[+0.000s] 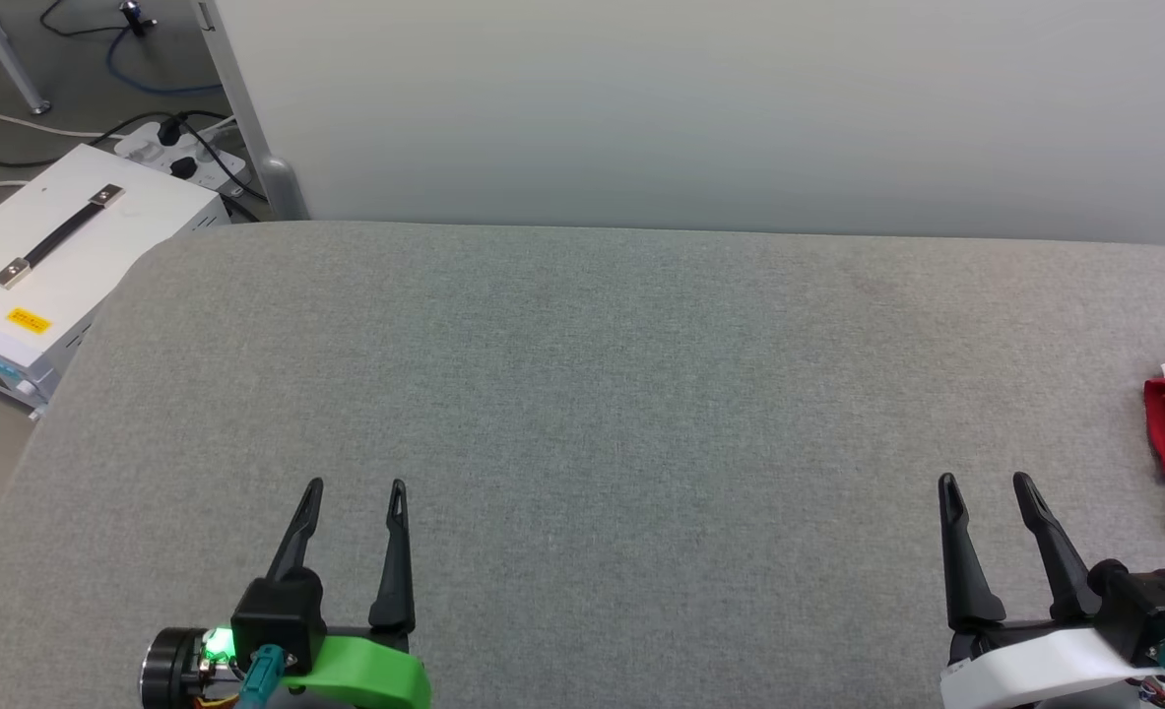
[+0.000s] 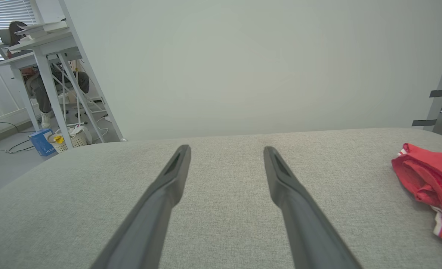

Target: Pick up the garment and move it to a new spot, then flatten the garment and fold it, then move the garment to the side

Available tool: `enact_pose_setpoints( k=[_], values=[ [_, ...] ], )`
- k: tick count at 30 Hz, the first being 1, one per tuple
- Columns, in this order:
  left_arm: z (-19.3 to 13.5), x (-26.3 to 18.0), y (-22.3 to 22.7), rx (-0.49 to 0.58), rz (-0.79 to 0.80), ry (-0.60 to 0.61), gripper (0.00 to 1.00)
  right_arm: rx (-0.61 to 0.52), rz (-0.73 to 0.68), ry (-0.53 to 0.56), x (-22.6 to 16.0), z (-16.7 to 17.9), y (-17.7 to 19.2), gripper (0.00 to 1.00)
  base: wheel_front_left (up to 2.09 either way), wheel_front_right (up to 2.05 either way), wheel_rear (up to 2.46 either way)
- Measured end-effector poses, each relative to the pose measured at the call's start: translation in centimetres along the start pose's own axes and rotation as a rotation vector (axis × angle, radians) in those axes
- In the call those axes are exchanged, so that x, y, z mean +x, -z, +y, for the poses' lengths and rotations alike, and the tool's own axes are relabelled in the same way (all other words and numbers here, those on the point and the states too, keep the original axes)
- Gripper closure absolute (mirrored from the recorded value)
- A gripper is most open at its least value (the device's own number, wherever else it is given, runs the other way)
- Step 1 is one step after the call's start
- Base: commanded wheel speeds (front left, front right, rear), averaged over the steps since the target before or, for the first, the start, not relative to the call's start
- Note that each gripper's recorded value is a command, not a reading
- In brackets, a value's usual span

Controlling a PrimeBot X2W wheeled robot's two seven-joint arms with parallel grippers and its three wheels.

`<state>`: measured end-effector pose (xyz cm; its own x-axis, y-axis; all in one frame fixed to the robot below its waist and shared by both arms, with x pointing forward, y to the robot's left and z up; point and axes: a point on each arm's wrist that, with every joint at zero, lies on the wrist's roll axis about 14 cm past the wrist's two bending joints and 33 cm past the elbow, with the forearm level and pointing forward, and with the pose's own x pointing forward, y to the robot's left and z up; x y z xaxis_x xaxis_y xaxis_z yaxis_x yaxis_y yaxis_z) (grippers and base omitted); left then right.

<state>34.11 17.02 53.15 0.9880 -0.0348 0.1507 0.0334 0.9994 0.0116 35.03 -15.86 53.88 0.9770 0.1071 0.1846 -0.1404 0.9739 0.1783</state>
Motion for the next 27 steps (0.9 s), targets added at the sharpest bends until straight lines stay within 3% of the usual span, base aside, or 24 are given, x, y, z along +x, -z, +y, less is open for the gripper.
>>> enact_pose_setpoints(
  k=[1,2,27],
  values=[
    [-0.03,0.00,0.06,-0.001,0.002,0.000,0.00,0.001,0.001,0.001,-0.01,-0.01,0.02,0.00,0.00,0.00,0.00],
    [-0.03,0.00,0.10,-0.002,0.003,0.001,1.00,0.001,0.001,0.001,-0.02,-0.02,0.03,1.00,0.00,0.00,0.00],
    [0.02,0.25,0.59,0.002,0.041,-0.001,1.00,-0.025,0.045,0.002,-0.09,-0.15,0.62,1.00,0.00,0.00,0.00]
  ],
)
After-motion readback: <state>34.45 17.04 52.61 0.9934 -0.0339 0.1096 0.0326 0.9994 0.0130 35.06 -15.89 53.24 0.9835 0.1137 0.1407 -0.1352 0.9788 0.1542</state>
